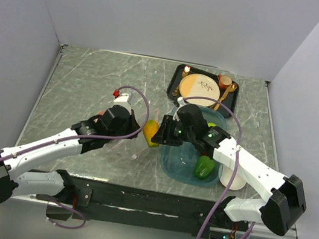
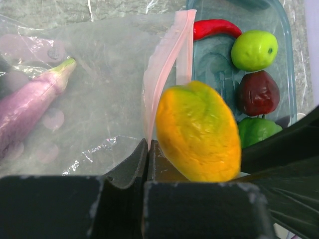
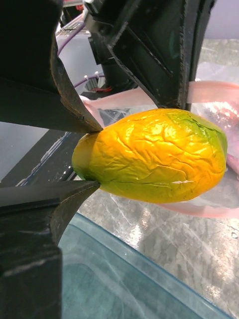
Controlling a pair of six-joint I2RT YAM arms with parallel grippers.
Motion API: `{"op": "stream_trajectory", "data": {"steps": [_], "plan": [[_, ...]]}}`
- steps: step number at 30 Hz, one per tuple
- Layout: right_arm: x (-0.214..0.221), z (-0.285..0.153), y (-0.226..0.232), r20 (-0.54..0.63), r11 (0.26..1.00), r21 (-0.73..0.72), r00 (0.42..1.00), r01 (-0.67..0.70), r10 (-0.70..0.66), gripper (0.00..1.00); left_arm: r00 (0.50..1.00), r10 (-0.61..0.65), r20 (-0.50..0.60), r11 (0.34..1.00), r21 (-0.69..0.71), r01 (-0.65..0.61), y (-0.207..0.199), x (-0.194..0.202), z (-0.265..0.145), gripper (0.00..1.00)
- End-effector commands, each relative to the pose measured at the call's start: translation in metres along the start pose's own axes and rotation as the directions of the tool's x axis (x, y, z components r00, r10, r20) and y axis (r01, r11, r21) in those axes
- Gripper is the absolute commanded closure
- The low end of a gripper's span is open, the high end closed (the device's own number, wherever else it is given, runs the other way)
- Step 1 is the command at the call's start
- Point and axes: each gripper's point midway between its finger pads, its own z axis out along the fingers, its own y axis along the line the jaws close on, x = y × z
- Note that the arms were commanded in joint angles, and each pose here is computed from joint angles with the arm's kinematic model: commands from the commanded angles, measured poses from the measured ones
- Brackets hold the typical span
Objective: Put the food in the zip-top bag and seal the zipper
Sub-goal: Place the fake fruit in the zipper food storage bag.
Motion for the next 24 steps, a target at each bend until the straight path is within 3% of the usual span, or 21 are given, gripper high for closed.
{"op": "stream_trajectory", "data": {"steps": [1, 6, 10, 19, 24], "plan": [[-0.023, 0.001, 0.021, 0.057, 0.999, -0.036, 0.998, 0.011, -0.009, 0.64, 0.998, -0.019, 0.052, 0.997, 0.072, 0.016, -0.020, -0.018, -0.008, 0.99], [-0.034, 0.006, 0.027, 0.070, 0.999, -0.031, 0.998, 0.010, -0.008, 0.61, 0.998, -0.021, 0.051, 0.998, 0.067, 0.018, -0.018, -0.017, -0.008, 0.99], [-0.039, 0.010, 0.028, 0.071, 1.000, -0.018, 0.997, 0.003, -0.002, 0.47, 0.998, -0.026, 0.064, 0.997, 0.071, 0.022, -0.018, -0.019, -0.012, 0.99], [-0.035, 0.011, 0.012, 0.076, 0.999, 0.045, 0.997, -0.012, 0.009, 0.37, 0.996, -0.024, 0.091, 0.997, 0.071, 0.017, -0.017, -0.026, -0.019, 0.99], [-0.041, -0.004, -0.001, 0.148, 0.993, 0.111, 0.989, -0.034, 0.017, 0.28, 0.996, -0.026, 0.090, 0.998, 0.064, 0.020, -0.015, -0.026, -0.020, 0.99]]}}
